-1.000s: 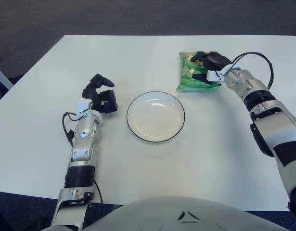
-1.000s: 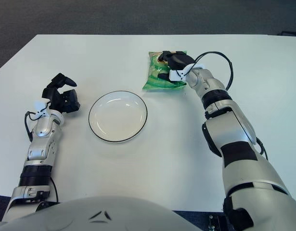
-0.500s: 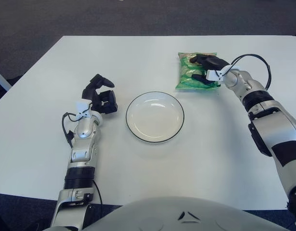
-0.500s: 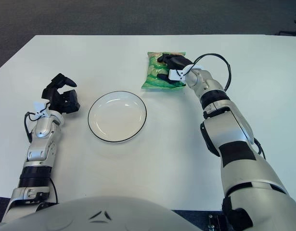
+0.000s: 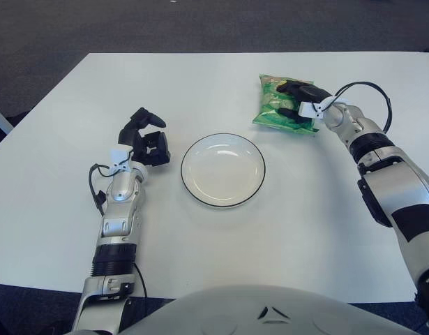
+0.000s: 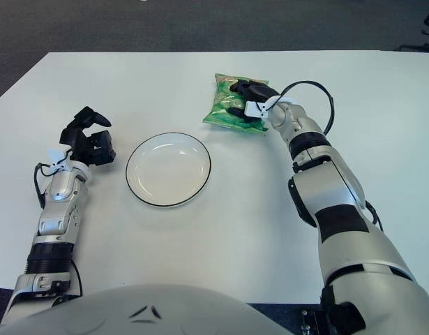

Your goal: Put the snack into the plate.

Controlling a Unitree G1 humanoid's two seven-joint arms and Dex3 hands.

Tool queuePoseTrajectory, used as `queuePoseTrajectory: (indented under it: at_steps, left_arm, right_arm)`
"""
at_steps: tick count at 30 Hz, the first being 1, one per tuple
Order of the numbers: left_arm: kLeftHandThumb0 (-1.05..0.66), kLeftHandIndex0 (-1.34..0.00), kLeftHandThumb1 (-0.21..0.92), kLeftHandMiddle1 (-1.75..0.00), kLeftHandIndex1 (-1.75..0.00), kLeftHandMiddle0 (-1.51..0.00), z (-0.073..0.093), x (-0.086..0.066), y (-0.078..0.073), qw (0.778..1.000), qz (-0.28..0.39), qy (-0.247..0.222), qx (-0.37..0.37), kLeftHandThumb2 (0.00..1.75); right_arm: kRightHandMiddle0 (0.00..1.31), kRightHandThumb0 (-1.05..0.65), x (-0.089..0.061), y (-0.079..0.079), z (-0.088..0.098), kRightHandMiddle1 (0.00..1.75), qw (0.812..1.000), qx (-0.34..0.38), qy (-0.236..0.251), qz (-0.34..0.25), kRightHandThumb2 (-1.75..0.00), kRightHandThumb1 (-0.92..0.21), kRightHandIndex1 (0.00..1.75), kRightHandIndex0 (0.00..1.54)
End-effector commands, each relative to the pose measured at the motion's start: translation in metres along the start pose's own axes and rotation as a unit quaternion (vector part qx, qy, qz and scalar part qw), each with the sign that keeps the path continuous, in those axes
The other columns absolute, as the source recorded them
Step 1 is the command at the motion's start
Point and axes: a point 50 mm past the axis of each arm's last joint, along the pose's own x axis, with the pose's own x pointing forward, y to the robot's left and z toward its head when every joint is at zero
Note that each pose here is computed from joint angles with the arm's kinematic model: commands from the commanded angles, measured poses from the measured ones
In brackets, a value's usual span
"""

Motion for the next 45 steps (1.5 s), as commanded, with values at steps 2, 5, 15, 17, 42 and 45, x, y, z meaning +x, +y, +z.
queuePoseTrajectory:
  at_steps: [2, 5, 15, 17, 42, 45]
  left_arm:
    - [-0.49, -0.64, 0.29, -1.75, -1.75, -1.34, -0.041, -0.034, 0.001, 0.995, 0.022, 0.093, -0.012, 1.35]
    - [-0.49, -0.64, 0.29, -1.75, -1.75, -1.34, -0.041, -0.034, 0.001, 0.995, 0.024, 0.094, -0.012, 1.35]
    - [-0.5, -0.65, 0.27, -1.75, -1.75, -1.35, -0.04, -0.033, 0.001, 0.995, 0.029, 0.097, -0.006, 1.38]
    - [-0.5, -0.66, 0.27, -1.75, -1.75, -1.35, -0.04, -0.033, 0.0, 0.995, 0.03, 0.097, -0.006, 1.38]
    - [-0.5, -0.66, 0.26, -1.75, -1.75, -1.34, -0.041, -0.032, -0.001, 0.995, 0.026, 0.092, -0.012, 1.38]
    - [-0.5, -0.66, 0.26, -1.75, -1.75, -1.34, -0.041, -0.031, -0.001, 0.995, 0.025, 0.092, -0.011, 1.39]
  right_arm:
    - [0.02, -0.77, -0.012, 0.052, -0.021, 1.23, 0.995, -0.024, 0.045, 0.086, -0.72, -0.78, 0.89, 0.01]
    - [0.07, -0.62, -0.013, 0.05, -0.021, 1.51, 0.995, -0.05, 0.037, 0.074, -0.86, -0.61, 1.33, 0.0]
    - [0.66, -0.02, -0.015, 0.045, -0.023, 1.74, 0.997, -0.073, 0.03, 0.022, -1.43, -0.16, 1.53, 0.65]
    - [0.69, -0.01, -0.015, 0.043, -0.023, 1.74, 0.997, -0.071, 0.028, 0.011, -1.46, -0.12, 1.48, 0.73]
    - [0.56, 0.0, -0.019, 0.003, -0.026, 1.75, 0.988, 0.032, 0.037, -0.147, -1.53, -0.1, 1.65, 0.79]
    - [0.56, 0.0, -0.02, -0.005, -0.025, 1.75, 0.984, 0.061, 0.035, -0.163, -1.53, -0.11, 1.65, 0.79]
